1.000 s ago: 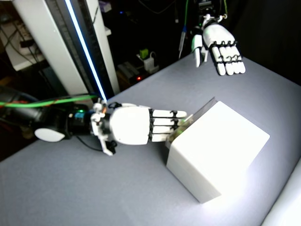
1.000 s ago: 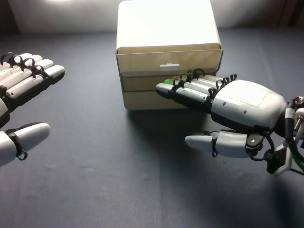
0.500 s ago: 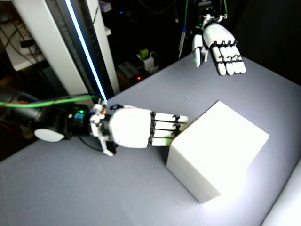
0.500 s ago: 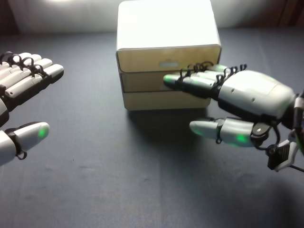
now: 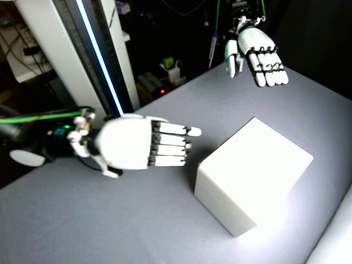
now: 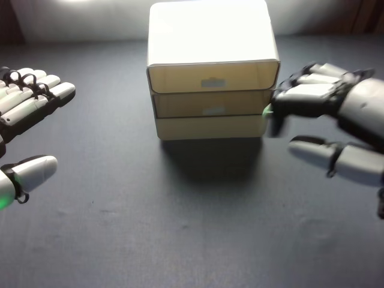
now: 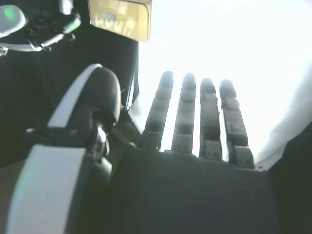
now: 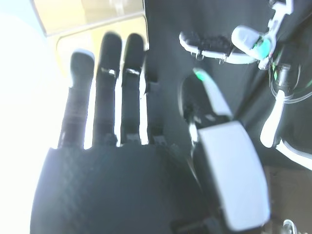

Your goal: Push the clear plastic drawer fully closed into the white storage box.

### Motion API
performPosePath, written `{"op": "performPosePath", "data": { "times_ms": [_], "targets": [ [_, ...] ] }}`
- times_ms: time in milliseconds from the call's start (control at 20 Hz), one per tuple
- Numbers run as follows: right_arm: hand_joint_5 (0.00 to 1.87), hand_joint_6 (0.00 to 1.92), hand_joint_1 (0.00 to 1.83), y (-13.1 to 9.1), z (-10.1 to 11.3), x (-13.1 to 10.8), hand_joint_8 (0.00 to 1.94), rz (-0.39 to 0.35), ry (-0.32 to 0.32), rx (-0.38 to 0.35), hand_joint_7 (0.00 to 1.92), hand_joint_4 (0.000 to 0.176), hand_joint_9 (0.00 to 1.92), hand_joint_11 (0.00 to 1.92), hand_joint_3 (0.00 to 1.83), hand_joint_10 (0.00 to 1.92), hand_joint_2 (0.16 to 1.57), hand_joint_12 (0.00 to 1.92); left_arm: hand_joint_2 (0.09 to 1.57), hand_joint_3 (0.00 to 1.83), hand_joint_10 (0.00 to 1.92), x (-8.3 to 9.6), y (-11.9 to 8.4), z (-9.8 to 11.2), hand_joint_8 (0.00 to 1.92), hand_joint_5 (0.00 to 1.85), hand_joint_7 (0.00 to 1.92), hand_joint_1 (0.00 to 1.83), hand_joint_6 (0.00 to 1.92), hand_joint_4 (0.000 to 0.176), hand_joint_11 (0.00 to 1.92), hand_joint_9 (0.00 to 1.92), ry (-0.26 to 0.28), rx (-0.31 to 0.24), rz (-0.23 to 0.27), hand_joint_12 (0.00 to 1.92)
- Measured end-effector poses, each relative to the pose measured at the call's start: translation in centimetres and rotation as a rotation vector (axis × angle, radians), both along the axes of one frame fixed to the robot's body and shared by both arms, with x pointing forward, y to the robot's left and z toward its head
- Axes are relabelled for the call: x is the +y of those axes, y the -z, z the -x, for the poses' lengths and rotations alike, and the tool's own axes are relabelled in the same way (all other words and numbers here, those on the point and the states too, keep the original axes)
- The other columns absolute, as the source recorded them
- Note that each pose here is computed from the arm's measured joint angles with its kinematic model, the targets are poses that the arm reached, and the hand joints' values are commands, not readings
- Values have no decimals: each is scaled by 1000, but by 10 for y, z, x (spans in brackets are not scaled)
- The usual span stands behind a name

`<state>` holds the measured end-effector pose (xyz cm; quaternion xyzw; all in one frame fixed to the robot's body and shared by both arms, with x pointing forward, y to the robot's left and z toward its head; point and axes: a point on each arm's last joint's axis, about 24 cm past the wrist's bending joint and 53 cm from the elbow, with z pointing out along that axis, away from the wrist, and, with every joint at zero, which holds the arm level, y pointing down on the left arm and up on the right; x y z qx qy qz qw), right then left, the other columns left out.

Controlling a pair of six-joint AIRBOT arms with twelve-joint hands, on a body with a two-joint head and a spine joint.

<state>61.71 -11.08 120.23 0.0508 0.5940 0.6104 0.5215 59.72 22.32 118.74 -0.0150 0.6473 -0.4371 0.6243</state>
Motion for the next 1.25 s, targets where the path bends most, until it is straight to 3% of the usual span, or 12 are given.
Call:
{"op": "performPosePath", "data": {
  "times_ms": [150,250,300,350,500,700,800,900,1000,1100,1150,1250],
  "targets": [
    [530,134,576,-1,8,-26,53,-25,44,2,686,0,385,67,0,845,1404,1750,1549,43,0,1,1,2,0,0,0,0,0,30,0,0,-3,3,6,0],
    [467,61,471,1,12,-36,10,-26,67,13,481,0,283,13,0,586,1391,1579,1536,35,0,0,1,3,0,0,0,0,0,27,0,0,0,2,6,0],
    [271,3,377,0,16,-46,0,-19,99,6,183,19,117,0,3,200,1416,985,1502,17,0,0,-2,3,0,0,0,0,0,27,0,0,1,-6,12,0],
    [173,11,383,-4,19,-58,11,3,135,-15,124,0,97,0,3,111,1435,635,1473,3,0,1,-3,3,0,0,0,12,0,24,0,0,-1,-11,16,0],
    [58,11,285,-14,21,-94,0,33,243,-55,11,0,9,0,0,3,1389,87,1381,0,0,1,-5,3,0,0,0,0,0,26,0,0,-4,-16,21,0],
    [0,0,198,-4,27,-130,0,98,346,-30,0,36,0,0,0,0,1370,0,1345,0,0,2,-10,5,0,0,0,0,0,40,0,0,-6,-38,35,0],
    [0,0,154,-13,30,-136,0,98,361,-52,0,27,0,0,0,0,1348,0,1259,0,0,3,-14,5,0,0,0,0,0,75,0,0,-14,-48,45,0],
    [0,0,149,-26,32,-146,0,101,394,-89,0,47,0,0,0,0,1358,0,1223,0,0,5,-19,7,0,0,0,0,0,82,0,0,-18,-69,45,0],
    [0,0,172,-33,33,-155,0,102,423,-110,0,64,0,0,0,0,1335,0,1163,0,0,10,-25,7,0,0,0,0,0,130,0,0,-37,-92,61,0],
    [0,0,157,-38,34,-157,0,97,430,-124,0,67,0,0,0,0,1320,0,1128,0,0,14,-32,8,0,0,0,0,0,137,0,0,-46,-117,69,0],
    [0,0,124,-42,36,-157,0,93,429,-137,0,35,0,0,0,0,1324,0,1141,0,0,15,-34,12,0,0,0,0,0,139,0,0,-49,-128,75,0],
    [0,0,122,-49,38,-158,0,95,433,-160,0,43,0,0,0,0,1322,0,1094,0,0,20,-39,16,0,0,0,0,0,175,0,0,-60,-153,87,0]
  ]
}}
